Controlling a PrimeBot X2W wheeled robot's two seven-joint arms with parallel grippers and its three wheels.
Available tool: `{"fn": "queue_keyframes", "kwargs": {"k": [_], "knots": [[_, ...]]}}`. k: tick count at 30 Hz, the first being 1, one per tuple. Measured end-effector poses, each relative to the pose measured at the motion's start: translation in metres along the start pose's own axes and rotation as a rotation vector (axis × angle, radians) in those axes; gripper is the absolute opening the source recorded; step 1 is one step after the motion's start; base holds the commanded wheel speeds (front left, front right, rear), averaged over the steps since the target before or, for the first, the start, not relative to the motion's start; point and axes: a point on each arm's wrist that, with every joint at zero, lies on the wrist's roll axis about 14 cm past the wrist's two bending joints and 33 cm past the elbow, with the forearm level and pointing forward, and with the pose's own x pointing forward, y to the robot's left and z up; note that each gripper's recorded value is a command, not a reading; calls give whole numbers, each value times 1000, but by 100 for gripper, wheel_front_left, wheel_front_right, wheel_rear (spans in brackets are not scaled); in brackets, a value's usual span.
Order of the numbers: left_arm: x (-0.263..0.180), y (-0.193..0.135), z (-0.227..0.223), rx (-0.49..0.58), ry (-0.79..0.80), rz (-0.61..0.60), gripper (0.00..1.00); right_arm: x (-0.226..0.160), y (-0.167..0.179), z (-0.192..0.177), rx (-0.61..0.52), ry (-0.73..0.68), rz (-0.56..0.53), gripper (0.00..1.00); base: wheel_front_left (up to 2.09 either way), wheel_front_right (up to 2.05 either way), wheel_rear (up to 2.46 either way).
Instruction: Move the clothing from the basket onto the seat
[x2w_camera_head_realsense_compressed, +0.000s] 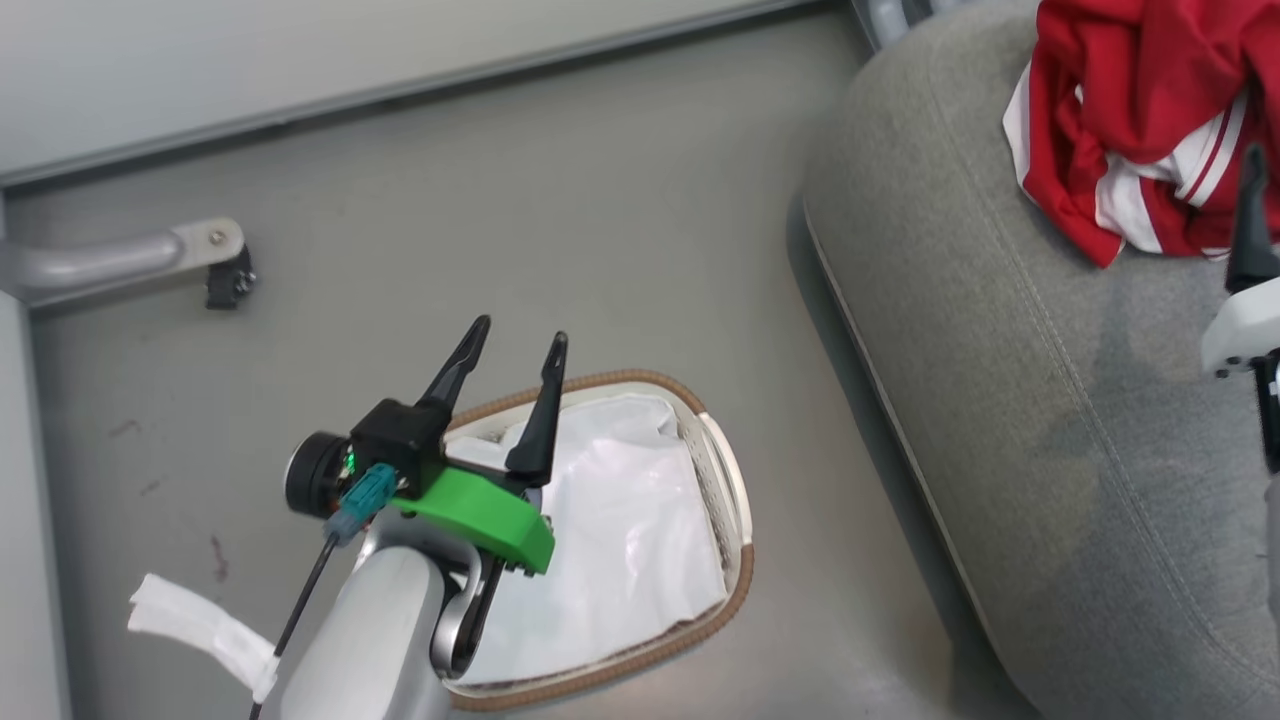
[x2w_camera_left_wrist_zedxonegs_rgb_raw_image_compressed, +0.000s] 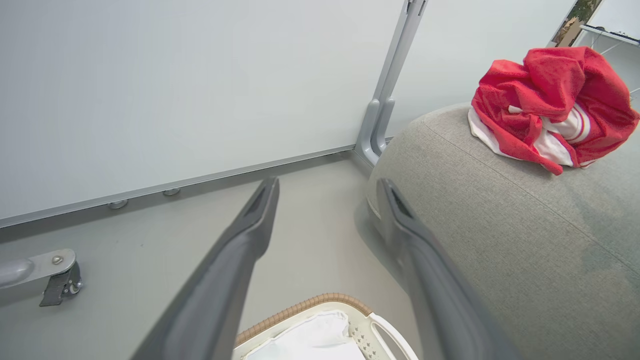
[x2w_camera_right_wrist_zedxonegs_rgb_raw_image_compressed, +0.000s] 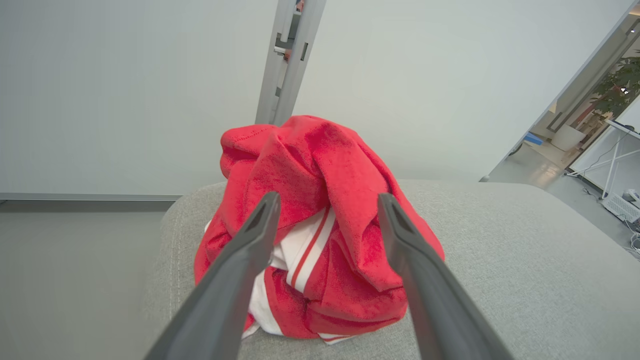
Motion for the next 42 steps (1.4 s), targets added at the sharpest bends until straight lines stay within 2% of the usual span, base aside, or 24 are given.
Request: {"fn": "queue_keyframes", "kwargs": {"k": [11, 21, 28, 33, 42], "knots": [[-69, 41, 42, 3, -108, 236, 100, -36, 66, 43, 116, -105, 174, 100, 0, 0, 0], [-148, 77, 45, 15, -141, 450, 100, -85, 149, 46, 277, -88, 344, 100, 0, 0, 0], [-182, 81, 34, 2, -130, 520, 100, -120, 176, 35, 337, -54, 422, 100, 0, 0, 0], [-193, 80, 26, -8, -118, 538, 100, -135, 177, 29, 398, -31, 429, 100, 0, 0, 0], [-194, 76, 23, -16, -113, 532, 100, -144, 173, 21, 412, -11, 420, 100, 0, 0, 0]]}}
